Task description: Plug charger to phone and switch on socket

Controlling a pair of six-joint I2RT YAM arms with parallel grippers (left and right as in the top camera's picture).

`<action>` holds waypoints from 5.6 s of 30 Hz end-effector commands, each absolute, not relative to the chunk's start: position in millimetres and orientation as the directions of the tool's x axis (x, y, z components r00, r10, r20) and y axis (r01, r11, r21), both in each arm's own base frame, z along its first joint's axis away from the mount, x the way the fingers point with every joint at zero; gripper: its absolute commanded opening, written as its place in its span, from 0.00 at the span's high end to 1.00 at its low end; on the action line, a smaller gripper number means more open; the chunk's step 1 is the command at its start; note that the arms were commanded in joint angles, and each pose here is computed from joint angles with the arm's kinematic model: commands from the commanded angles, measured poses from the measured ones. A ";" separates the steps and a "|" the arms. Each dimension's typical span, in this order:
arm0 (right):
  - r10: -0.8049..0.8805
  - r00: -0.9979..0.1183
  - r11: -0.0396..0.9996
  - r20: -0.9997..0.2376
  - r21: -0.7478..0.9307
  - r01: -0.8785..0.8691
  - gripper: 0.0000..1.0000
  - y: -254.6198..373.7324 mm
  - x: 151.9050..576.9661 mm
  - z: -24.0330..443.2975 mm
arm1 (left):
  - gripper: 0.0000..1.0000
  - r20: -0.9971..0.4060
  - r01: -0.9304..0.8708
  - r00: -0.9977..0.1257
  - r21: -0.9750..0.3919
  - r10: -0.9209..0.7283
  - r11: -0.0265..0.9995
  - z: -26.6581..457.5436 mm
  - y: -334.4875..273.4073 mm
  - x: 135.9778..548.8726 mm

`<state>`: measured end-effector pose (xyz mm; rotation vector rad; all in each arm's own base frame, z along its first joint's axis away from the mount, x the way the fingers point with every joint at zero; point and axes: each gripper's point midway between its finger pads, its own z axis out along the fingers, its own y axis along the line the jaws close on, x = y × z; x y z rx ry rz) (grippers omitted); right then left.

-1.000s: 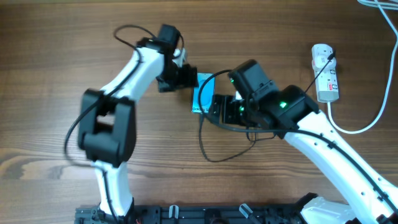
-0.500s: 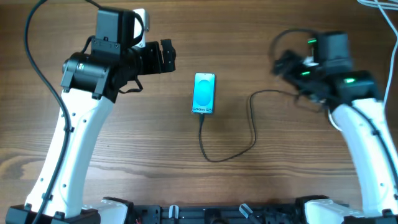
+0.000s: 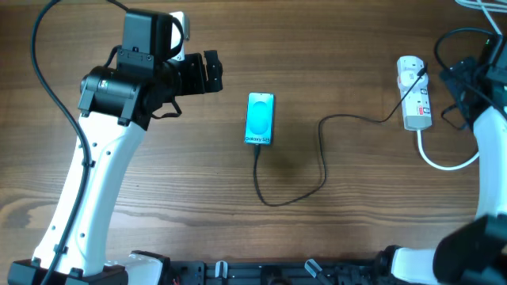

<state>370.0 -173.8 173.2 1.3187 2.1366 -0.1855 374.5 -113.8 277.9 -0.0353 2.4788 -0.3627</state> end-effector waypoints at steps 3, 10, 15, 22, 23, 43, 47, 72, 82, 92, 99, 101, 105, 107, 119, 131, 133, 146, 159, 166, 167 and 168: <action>0.716 -0.372 0.526 -0.591 0.106 0.844 0.00 -199.3 390.1 142.9 | 0.00 -0.588 0.053 -0.802 -0.251 -0.109 0.966 277.0 -110.1 374.2; 0.709 -0.431 0.555 -0.559 0.065 0.829 0.01 -211.8 404.7 97.9 | 0.00 -0.588 0.053 -0.802 -0.251 -0.109 0.966 277.0 -110.1 374.2; 0.665 -0.531 0.647 -0.526 0.049 0.761 0.00 -206.5 418.0 70.6 | 0.00 -0.588 0.053 -0.802 -0.251 -0.109 0.966 277.0 -110.1 374.2; 0.625 -0.614 0.716 -0.482 0.040 0.697 0.00 -202.6 422.1 45.8 | 0.00 -0.588 0.053 -0.802 -0.251 -0.109 0.966 277.0 -110.1 374.2; 0.624 -0.619 0.718 -0.476 0.038 0.695 0.00 -203.2 421.6 42.6 | 0.00 -0.588 0.053 -0.802 -0.251 -0.109 0.966 277.0 -110.1 374.2; 0.666 -0.621 0.725 -0.412 0.163 0.669 0.00 -197.7 425.7 25.2 | 0.00 -0.588 0.054 -0.802 -0.251 -0.108 0.966 277.0 -110.1 374.2; 0.670 -0.615 0.720 -0.417 0.159 0.676 0.00 -199.5 426.3 24.3 | 0.00 -0.588 0.053 -0.802 -0.251 -0.109 0.966 277.0 -110.1 374.2; 0.675 -0.652 0.733 -0.346 0.215 0.645 0.00 -183.6 428.1 -0.7 | 0.00 -0.588 0.053 -0.802 -0.251 -0.109 0.966 277.0 -110.1 374.2; 0.681 -0.657 0.729 -0.323 0.210 0.652 0.00 -181.0 423.2 -3.0 | 0.00 -0.588 0.054 -0.802 -0.251 -0.108 0.966 277.0 -110.1 374.2; 0.682 -0.659 0.728 -0.316 0.209 0.653 0.00 -178.5 422.2 -4.6 | 0.00 -0.588 0.053 -0.802 -0.251 -0.109 0.966 277.0 -110.1 374.2; 0.695 -0.659 0.718 -0.288 0.220 0.661 0.00 -174.2 419.8 -11.4 | 0.00 -0.588 0.053 -0.802 -0.251 -0.109 0.966 277.0 -110.1 374.2; 0.695 -0.661 0.717 -0.281 0.220 0.661 0.00 -173.3 419.1 -13.8 | 0.00 -0.588 0.053 -0.802 -0.251 -0.109 0.966 277.0 -110.1 374.2; 0.696 -0.664 0.717 -0.272 0.217 0.662 0.00 -172.3 416.9 -14.7 | 0.00 -0.588 0.053 -0.802 -0.251 -0.109 0.966 277.0 -110.1 374.2; 0.686 -0.674 0.726 -0.273 0.213 0.653 0.00 -172.0 416.4 -14.9 | 0.00 -0.588 0.053 -0.802 -0.251 -0.109 0.966 277.0 -110.1 374.2; 0.680 -0.656 0.731 -0.326 0.229 0.643 0.00 -174.4 420.1 18.1 | 0.00 -0.588 0.053 -0.802 -0.251 -0.109 0.966 277.0 -110.1 374.2; 0.769 -0.518 0.629 -0.374 0.303 0.716 0.00 -156.5 375.5 141.9 | 0.00 -0.588 0.053 -0.802 -0.251 -0.109 0.966 277.0 -110.1 374.2; 0.776 -0.517 0.622 -0.361 0.301 0.722 0.00 -150.0 362.2 153.2 | 0.00 -0.588 0.054 -0.802 -0.251 -0.108 0.966 277.0 -110.1 374.2; 0.676 -0.526 0.729 -0.517 0.362 0.581 0.00 -80.4 294.0 223.9 | 0.00 -0.588 0.053 -0.802 -0.251 -0.109 0.966 277.0 -110.1 374.2; 0.616 -0.509 0.779 -0.601 0.372 0.504 0.00 -39.4 206.1 218.3 | 0.00 -0.588 0.053 -0.802 -0.251 -0.109 0.966 277.0 -110.1 374.2; 0.624 -0.543 0.775 -0.562 0.352 0.525 0.00 -38.1 200.4 207.8 | 0.00 -0.588 0.053 -0.802 -0.251 -0.109 0.966 277.0 -110.1 374.2; 0.624 -0.545 0.774 -0.559 0.351 0.526 0.00 -38.1 200.8 207.1 | 0.00 -0.588 0.054 -0.802 -0.251 -0.108 0.966 277.0 -110.1 374.2; 0.625 -0.548 0.774 -0.556 0.349 0.528 0.00 -38.2 201.2 206.3 | 0.00 -0.588 0.053 -0.802 -0.251 -0.109 0.966 277.0 -110.1 374.2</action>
